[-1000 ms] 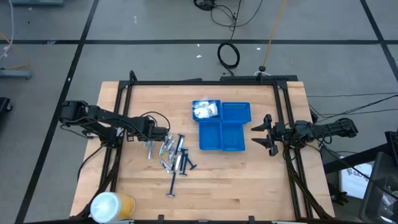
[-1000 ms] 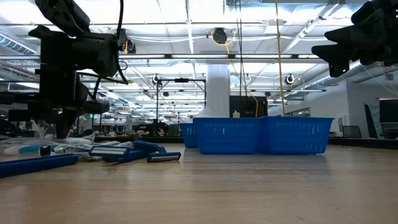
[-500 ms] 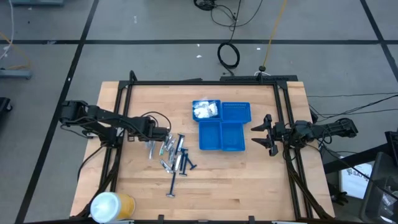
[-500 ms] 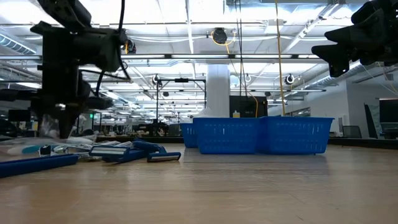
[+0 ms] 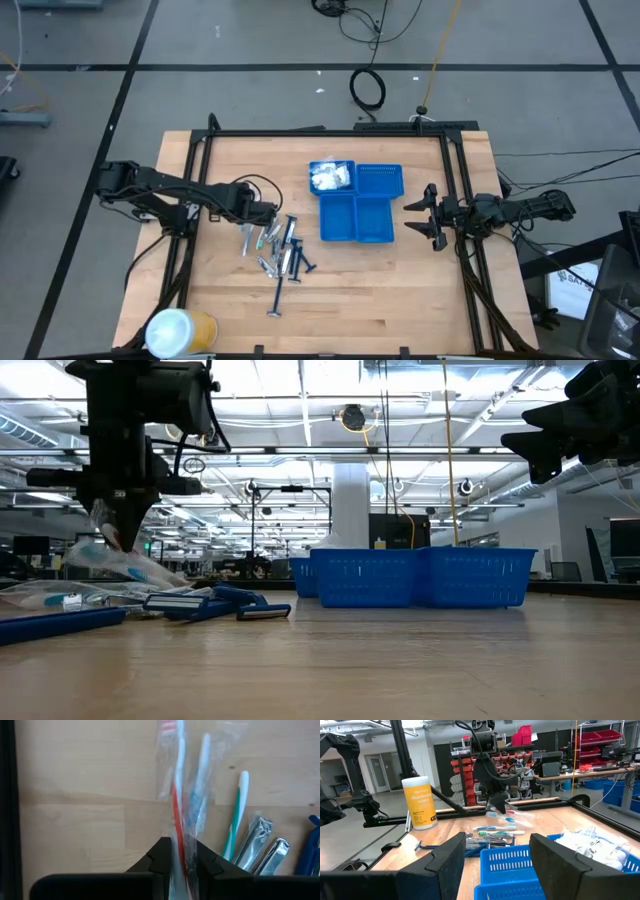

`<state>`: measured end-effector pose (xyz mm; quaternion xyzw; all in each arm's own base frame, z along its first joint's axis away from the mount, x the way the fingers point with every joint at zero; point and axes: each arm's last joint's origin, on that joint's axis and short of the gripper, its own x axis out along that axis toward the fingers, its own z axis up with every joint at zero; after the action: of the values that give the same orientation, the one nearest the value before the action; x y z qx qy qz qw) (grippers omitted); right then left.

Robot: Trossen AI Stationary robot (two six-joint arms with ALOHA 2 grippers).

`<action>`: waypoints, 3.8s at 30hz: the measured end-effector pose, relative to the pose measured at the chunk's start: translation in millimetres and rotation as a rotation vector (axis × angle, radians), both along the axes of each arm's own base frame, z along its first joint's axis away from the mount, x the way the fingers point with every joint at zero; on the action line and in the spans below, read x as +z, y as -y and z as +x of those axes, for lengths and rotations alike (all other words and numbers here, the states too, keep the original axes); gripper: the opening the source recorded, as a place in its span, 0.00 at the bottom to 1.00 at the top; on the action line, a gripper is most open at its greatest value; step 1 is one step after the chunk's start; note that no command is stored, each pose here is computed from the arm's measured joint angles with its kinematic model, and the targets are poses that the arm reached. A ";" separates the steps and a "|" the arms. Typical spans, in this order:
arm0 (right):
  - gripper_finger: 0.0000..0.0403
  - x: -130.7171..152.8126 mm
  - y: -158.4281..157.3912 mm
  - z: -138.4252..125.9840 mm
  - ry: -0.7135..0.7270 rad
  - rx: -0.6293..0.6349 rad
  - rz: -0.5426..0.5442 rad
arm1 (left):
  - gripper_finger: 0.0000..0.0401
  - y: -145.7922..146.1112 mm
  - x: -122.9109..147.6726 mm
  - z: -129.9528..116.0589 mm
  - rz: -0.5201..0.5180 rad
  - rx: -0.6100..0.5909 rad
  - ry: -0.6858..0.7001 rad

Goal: Pick & Place Travel size toiletries
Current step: Put the orange toothbrush into the top right blue basket

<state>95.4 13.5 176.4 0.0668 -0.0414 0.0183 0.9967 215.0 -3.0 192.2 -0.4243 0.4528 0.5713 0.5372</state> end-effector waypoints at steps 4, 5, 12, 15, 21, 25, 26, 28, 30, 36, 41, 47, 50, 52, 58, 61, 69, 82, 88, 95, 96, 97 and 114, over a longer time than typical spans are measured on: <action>0.52 0.0 0.0 0.0 0.000 0.000 0.000 | 0.13 1.6 -3.5 0.7 0.045 -0.020 -0.019; 0.52 0.0 0.0 0.0 0.000 0.000 0.000 | 0.14 1.6 -5.3 0.9 0.073 -0.028 -0.026; 0.52 0.1 0.0 0.0 0.001 0.000 0.000 | 0.13 -1.4 -18.0 0.5 0.132 -0.069 -0.104; 0.52 0.1 0.0 0.0 0.000 0.000 0.000 | 0.07 -2.0 -17.9 0.4 0.136 -0.090 -0.110; 0.52 0.0 0.0 0.0 0.000 0.000 0.000 | 0.06 -1.9 -18.0 0.5 0.139 -0.062 -0.100; 0.52 0.0 0.0 0.0 0.000 0.000 0.000 | 0.15 -1.1 -18.6 1.7 0.101 -0.042 -0.083; 0.52 0.0 0.0 0.0 0.000 0.000 0.000 | 0.18 -0.7 -18.7 1.8 0.086 -0.041 -0.083; 0.52 0.0 0.0 0.0 0.000 0.000 0.000 | 0.26 0.0 -18.9 1.7 0.063 -0.039 -0.084; 0.52 0.0 0.0 0.0 0.000 0.000 0.000 | 0.34 0.7 -19.3 2.8 0.040 -0.032 -0.071; 0.52 0.0 0.0 0.0 0.000 0.000 0.000 | 0.55 2.1 -20.2 8.5 -0.003 -0.035 -0.013; 0.52 0.0 0.0 0.0 0.000 0.000 0.000 | 0.59 2.1 -20.3 10.1 -0.001 -0.033 0.003; 0.52 0.0 0.0 0.0 0.000 0.000 0.000 | 0.49 2.0 -20.3 10.0 0.002 -0.033 0.003; 0.52 0.0 0.0 0.0 0.000 0.000 0.000 | 0.42 2.1 -20.3 10.0 0.000 -0.044 0.000; 0.52 0.0 0.0 0.0 0.000 0.000 0.000 | 0.38 2.2 -20.3 10.0 -0.003 -0.049 -0.001; 0.52 0.0 0.0 0.0 0.000 0.000 0.000 | 0.31 2.2 -25.6 5.5 -0.012 -0.044 -0.022; 0.52 0.0 0.0 0.0 0.000 0.000 0.000 | 0.29 2.4 -30.9 1.4 -0.026 -0.027 -0.036; 0.52 0.0 0.0 0.0 0.000 0.000 0.000 | 0.29 2.4 -31.9 0.3 -0.026 -0.017 -0.040; 0.52 0.0 0.0 0.0 0.000 0.000 0.000 | 0.03 1.9 -31.6 -0.3 -0.001 -0.062 -0.055; 0.52 0.0 0.0 0.0 0.000 0.000 0.000 | 0.01 4.7 -7.6 9.6 0.077 -0.120 -0.064; 0.52 0.0 0.0 0.0 0.000 0.000 0.000 | 0.00 10.9 57.3 33.2 0.291 -0.339 -0.028; 0.52 0.0 0.0 0.0 0.000 0.000 0.000 | 0.00 11.8 67.3 37.0 0.339 -0.383 -0.015; 0.52 0.0 0.0 0.0 0.000 0.000 0.000 | 0.00 12.8 77.2 40.8 0.390 -0.430 -0.003; 0.52 0.0 0.0 0.0 0.000 0.000 0.000 | 0.00 1.7 115.4 93.6 0.720 -0.926 0.157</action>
<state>95.4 13.5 176.4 0.0668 -0.0415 0.0182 0.9967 308.6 -4.7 307.6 -0.0146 0.3273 0.3620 0.8727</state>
